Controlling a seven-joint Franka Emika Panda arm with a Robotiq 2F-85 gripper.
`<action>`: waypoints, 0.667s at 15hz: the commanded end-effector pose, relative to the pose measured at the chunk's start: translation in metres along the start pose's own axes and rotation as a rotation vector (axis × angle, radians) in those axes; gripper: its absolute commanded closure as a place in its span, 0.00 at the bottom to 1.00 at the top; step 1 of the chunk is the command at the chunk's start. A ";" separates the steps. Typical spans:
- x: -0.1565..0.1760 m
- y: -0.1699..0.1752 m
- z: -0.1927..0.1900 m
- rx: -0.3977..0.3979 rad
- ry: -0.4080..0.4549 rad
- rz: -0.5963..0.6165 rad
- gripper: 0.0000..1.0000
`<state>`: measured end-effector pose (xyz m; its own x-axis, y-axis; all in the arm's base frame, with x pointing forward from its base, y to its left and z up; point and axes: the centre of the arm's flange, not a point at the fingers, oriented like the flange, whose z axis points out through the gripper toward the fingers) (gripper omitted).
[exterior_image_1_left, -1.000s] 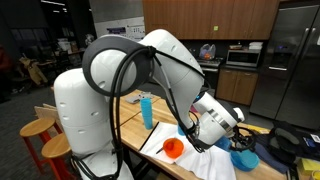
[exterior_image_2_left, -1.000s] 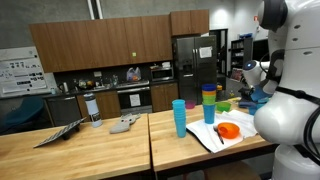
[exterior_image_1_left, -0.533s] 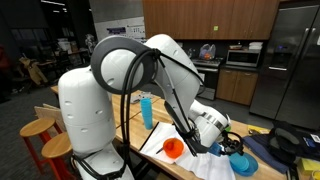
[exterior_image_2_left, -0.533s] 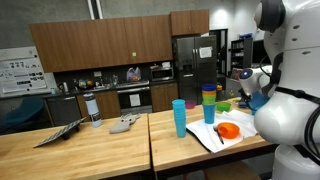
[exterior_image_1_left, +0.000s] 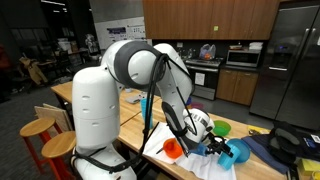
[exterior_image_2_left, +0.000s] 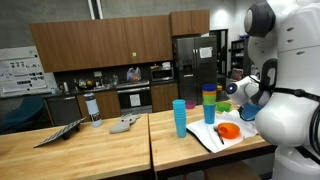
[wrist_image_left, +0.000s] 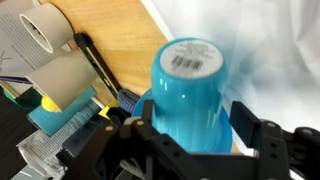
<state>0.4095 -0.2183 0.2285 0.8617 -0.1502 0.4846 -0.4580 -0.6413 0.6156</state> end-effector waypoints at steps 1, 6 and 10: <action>-0.003 -0.008 0.001 -0.007 -0.003 -0.008 0.16; -0.004 -0.010 0.004 -0.016 -0.005 -0.011 0.07; -0.004 -0.010 0.004 -0.016 -0.005 -0.011 0.07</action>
<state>0.4119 -0.2145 0.2176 0.8678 -0.1467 0.4748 -0.4518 -0.6307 0.6309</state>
